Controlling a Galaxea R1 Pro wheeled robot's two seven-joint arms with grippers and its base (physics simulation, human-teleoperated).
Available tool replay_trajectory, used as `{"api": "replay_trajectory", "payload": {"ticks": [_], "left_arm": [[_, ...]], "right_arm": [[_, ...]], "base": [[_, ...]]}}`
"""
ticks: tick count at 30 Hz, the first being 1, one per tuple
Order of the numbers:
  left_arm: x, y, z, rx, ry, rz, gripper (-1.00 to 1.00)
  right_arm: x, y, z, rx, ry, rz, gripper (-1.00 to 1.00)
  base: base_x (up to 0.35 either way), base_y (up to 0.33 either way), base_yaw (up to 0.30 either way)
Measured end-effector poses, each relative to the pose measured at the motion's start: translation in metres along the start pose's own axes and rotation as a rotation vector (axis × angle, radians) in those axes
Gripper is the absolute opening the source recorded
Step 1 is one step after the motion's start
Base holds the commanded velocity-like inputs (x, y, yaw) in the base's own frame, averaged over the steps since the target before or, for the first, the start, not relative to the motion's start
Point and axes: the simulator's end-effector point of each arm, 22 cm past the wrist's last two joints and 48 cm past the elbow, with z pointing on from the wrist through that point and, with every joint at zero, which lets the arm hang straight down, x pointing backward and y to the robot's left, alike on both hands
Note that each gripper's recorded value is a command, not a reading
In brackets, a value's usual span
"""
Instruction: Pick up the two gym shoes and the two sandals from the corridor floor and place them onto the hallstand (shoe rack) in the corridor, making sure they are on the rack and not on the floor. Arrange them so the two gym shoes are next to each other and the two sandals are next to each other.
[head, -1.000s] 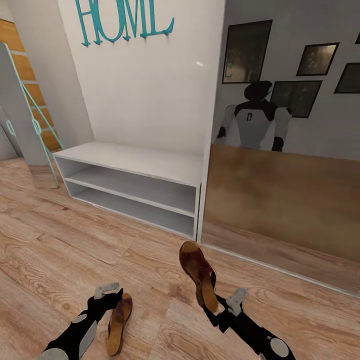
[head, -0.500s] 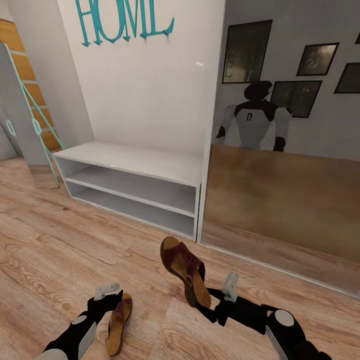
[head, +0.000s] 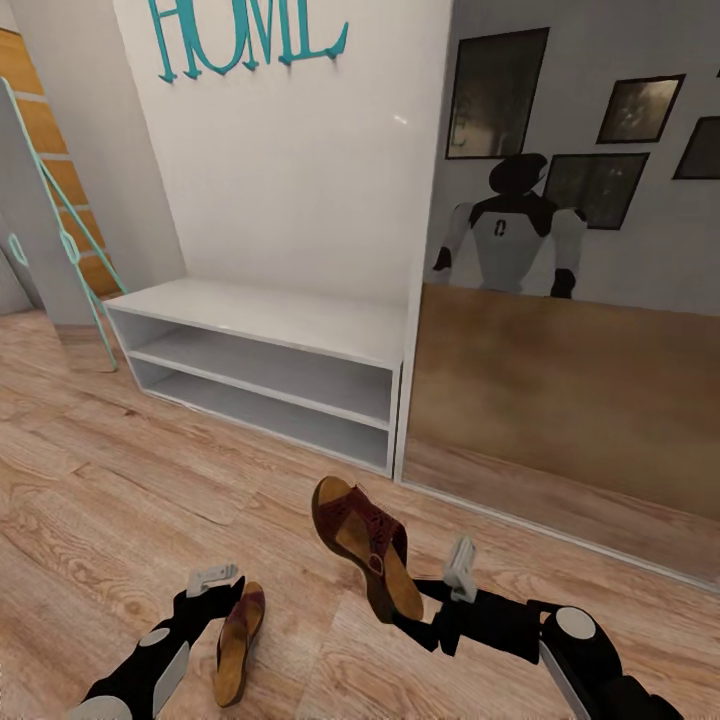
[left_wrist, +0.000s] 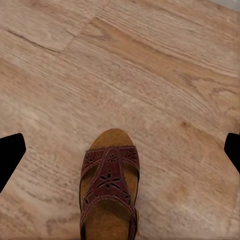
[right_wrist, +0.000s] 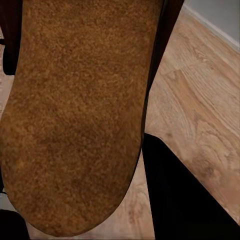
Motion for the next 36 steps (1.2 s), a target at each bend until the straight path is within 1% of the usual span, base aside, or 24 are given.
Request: {"api": "replay_trajectory", "payload": {"ticks": [3, 7, 17, 24, 25, 27, 32, 36], "left_arm": [[0.009, 0.001, 0.003, -0.002, 0.016, 0.001, 1.00], [0.020, 0.003, 0.007, -0.012, 0.037, 0.002, 1.00], [0.052, 0.008, 0.015, -0.023, 0.093, 0.004, 1.00], [0.071, 0.008, 0.018, -0.024, 0.125, 0.005, 1.00], [0.074, 0.008, 0.019, -0.022, 0.130, 0.011, 1.00], [0.078, 0.008, 0.020, -0.021, 0.140, 0.024, 1.00], [0.088, 0.011, 0.023, -0.025, 0.159, 0.036, 1.00], [0.096, 0.013, 0.024, -0.028, 0.175, 0.040, 1.00]], "right_arm": [[0.006, -0.001, 0.002, -0.005, 0.013, 0.020, -1.00], [0.014, -0.008, 0.002, 0.004, 0.023, 0.048, -1.00], [0.037, -0.012, 0.010, -0.005, 0.052, 0.095, -1.00], [0.045, -0.039, 0.001, 0.050, 0.047, 0.131, -1.00], [0.044, -0.045, -0.002, 0.066, 0.041, 0.135, -1.00], [0.045, -0.050, -0.004, 0.072, 0.039, 0.141, -1.00], [0.047, -0.045, -0.002, 0.038, 0.037, 0.146, -1.00], [0.053, -0.046, -0.001, 0.034, 0.044, 0.157, -1.00]], "base": [[0.000, 0.000, 0.000], [0.000, 0.000, 0.000], [0.000, 0.000, 0.000], [0.000, 0.000, 0.000], [0.000, 0.000, 0.000], [0.000, 0.000, 0.000], [0.000, 0.000, 0.000], [0.000, 0.000, 0.000]]}}
